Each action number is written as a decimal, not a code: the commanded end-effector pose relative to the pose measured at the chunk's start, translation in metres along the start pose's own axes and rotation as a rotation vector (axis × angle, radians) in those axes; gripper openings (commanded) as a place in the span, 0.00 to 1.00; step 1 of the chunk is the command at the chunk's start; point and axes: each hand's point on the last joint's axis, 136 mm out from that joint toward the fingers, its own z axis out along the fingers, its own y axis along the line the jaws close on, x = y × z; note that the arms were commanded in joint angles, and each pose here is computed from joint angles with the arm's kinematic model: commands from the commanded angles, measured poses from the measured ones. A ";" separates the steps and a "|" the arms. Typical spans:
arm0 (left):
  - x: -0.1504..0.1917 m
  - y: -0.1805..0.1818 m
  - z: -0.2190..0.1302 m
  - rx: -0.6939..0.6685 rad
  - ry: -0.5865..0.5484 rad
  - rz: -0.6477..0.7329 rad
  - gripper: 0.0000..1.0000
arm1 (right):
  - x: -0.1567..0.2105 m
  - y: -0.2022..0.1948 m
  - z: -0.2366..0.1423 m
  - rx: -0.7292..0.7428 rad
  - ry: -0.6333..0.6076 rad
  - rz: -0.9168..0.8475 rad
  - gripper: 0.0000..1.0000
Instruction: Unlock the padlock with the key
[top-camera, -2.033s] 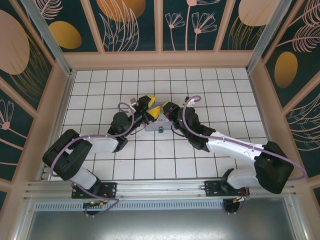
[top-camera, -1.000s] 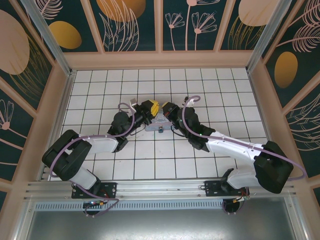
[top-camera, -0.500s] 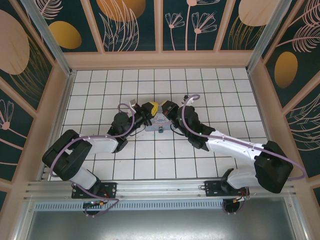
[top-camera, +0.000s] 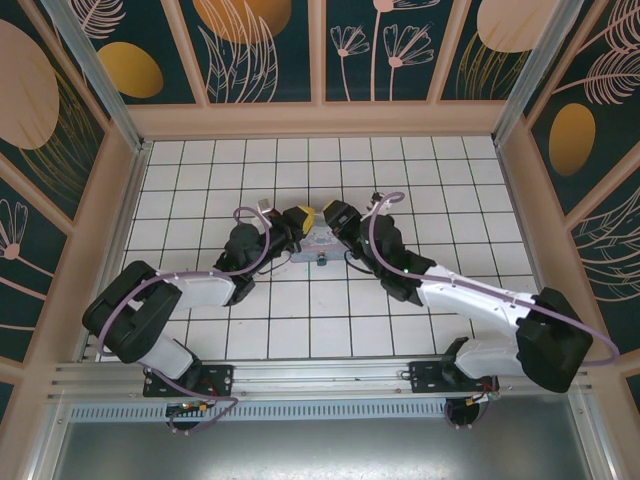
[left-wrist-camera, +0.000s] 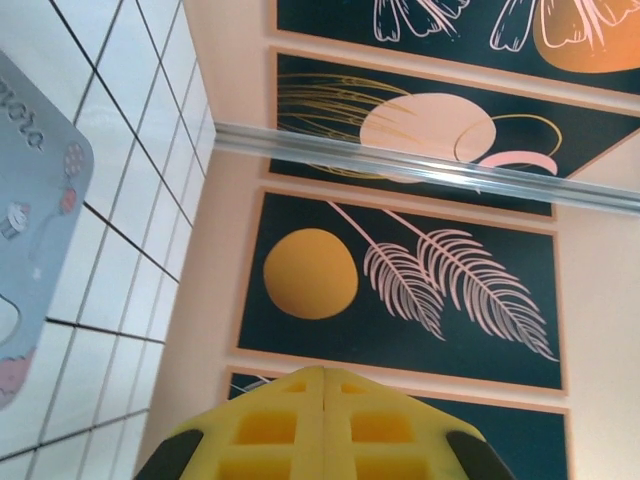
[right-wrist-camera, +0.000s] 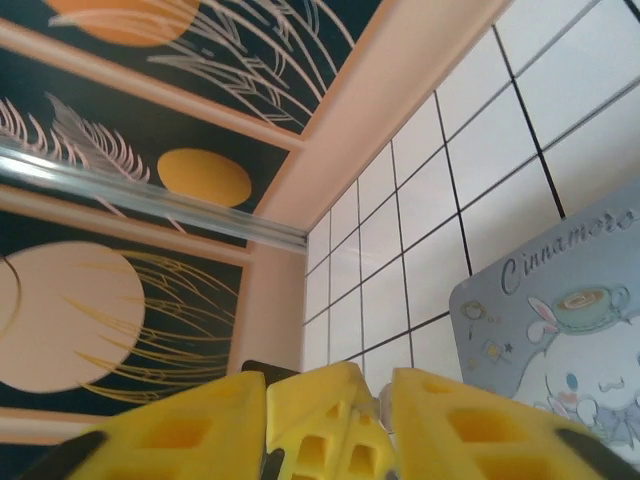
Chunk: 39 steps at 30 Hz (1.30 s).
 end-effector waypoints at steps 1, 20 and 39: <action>-0.002 -0.004 -0.002 -0.019 -0.029 0.135 0.00 | -0.014 -0.010 -0.018 0.011 -0.040 0.003 0.53; 0.037 -0.020 0.026 -0.106 0.253 0.643 0.00 | -0.047 -0.001 -0.062 -0.345 0.098 -0.333 0.56; 0.053 -0.039 0.026 0.048 0.303 0.557 0.00 | -0.027 0.003 -0.041 -0.503 0.179 -0.236 0.53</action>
